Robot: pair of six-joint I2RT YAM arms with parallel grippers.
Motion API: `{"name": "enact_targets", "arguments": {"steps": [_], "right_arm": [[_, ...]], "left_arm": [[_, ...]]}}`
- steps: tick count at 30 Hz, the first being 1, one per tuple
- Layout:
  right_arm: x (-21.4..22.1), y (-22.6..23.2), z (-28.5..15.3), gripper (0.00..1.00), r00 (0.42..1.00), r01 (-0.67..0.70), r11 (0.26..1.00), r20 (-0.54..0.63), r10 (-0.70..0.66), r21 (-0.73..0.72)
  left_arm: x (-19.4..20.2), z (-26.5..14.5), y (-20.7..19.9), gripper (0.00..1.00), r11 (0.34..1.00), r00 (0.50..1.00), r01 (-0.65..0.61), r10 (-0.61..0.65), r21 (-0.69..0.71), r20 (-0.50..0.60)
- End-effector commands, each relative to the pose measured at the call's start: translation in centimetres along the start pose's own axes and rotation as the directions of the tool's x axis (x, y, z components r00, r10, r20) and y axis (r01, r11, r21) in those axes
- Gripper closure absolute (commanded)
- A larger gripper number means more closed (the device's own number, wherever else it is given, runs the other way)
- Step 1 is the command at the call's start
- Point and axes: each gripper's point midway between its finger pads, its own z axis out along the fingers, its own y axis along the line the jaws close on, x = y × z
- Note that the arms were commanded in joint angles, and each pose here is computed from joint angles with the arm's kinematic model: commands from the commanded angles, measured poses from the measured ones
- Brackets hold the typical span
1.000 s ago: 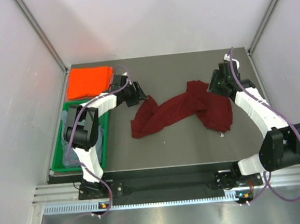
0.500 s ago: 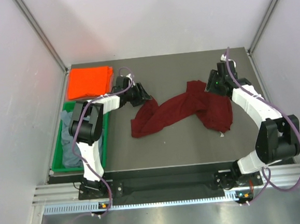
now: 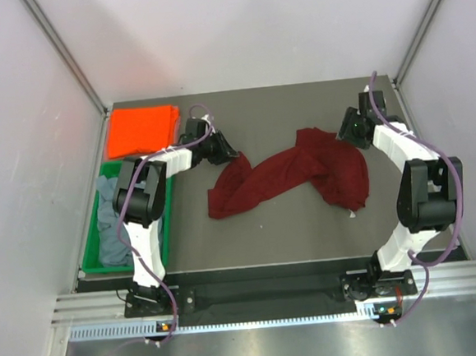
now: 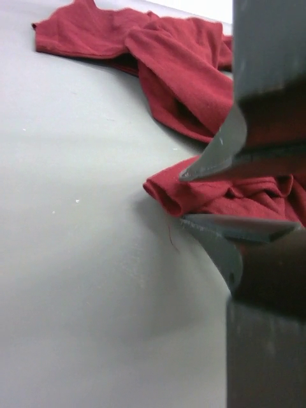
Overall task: Fold and stack the t-shirts
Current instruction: Flatten the tshirt out
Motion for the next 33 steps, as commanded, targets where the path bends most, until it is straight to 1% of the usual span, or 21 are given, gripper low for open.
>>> {"name": "enact_targets", "arguments": {"steps": [1,2,3,5,7,8,11,12,13,15,17,21,26,33], "right_arm": [[-4.0,0.1,0.3,0.45,0.995,-0.019,0.999,0.097,0.021,-0.026],[-4.2,-0.1,0.6,0.45,0.994,-0.024,0.999,0.101,0.027,-0.023],[-4.3,-0.2,1.0,0.44,0.994,-0.028,0.999,0.102,0.030,-0.023],[-4.5,-0.6,2.3,0.36,0.995,-0.052,0.998,0.090,0.054,-0.020],[-4.8,-0.4,3.7,0.30,0.995,-0.069,0.996,0.072,0.073,-0.056],[-5.3,-0.3,4.1,0.30,0.994,-0.069,0.996,0.081,0.074,-0.064],[-5.8,0.1,6.2,0.30,0.996,-0.065,0.994,0.059,0.071,-0.088],[-5.8,0.2,6.7,0.31,0.996,-0.064,0.994,0.049,0.069,-0.094],[-5.9,0.2,7.4,0.31,0.997,-0.064,0.993,0.039,0.068,-0.097],[-5.8,0.2,8.0,0.32,0.997,-0.065,0.993,0.034,0.068,-0.098],[-5.5,0.2,8.6,0.32,0.997,-0.067,0.993,0.024,0.070,-0.101],[-5.2,0.0,8.8,0.32,0.998,-0.065,0.993,0.019,0.067,-0.095],[-5.1,-0.5,8.3,0.32,0.998,-0.061,0.995,0.029,0.063,-0.079],[-5.0,-1.4,8.0,0.32,0.997,-0.073,0.995,0.028,0.075,-0.064]], "left_arm": [[-1.6,-0.1,-1.9,0.74,0.999,0.999,-0.030,0.028,0.039,0.041],[-1.5,-0.1,-1.8,0.81,0.999,0.999,-0.028,0.027,0.036,0.034],[-1.7,-0.1,-2.0,1.00,0.999,0.999,-0.030,0.029,0.041,0.036],[-1.9,-0.4,-2.5,1.00,0.998,0.999,-0.028,0.026,0.050,0.037],[-2.3,-1.0,-3.1,1.00,0.998,0.998,-0.030,0.027,0.056,0.049],[-2.6,-1.2,-3.3,1.00,0.998,0.998,-0.038,0.035,0.051,0.053],[-3.2,-1.6,-3.3,1.00,0.999,0.998,-0.049,0.049,0.004,0.042],[-3.4,-1.8,-3.4,0.95,0.999,0.999,-0.041,0.041,-0.017,0.024],[-3.2,-1.5,-3.1,0.80,0.999,0.999,-0.038,0.038,-0.026,0.008],[-3.1,-1.3,-2.9,0.69,0.999,0.999,-0.038,0.038,-0.036,-0.005],[-2.7,-1.0,-2.4,0.61,0.999,0.999,-0.037,0.037,-0.036,-0.008],[-2.3,-0.4,-2.1,0.60,0.999,0.999,-0.041,0.040,-0.025,-0.019],[-1.9,-0.4,-0.3,0.57,0.994,0.999,-0.046,0.046,-0.101,-0.009],[-1.4,1.1,-0.5,0.55,0.999,1.000,-0.023,0.022,-0.033,-0.013]]}}
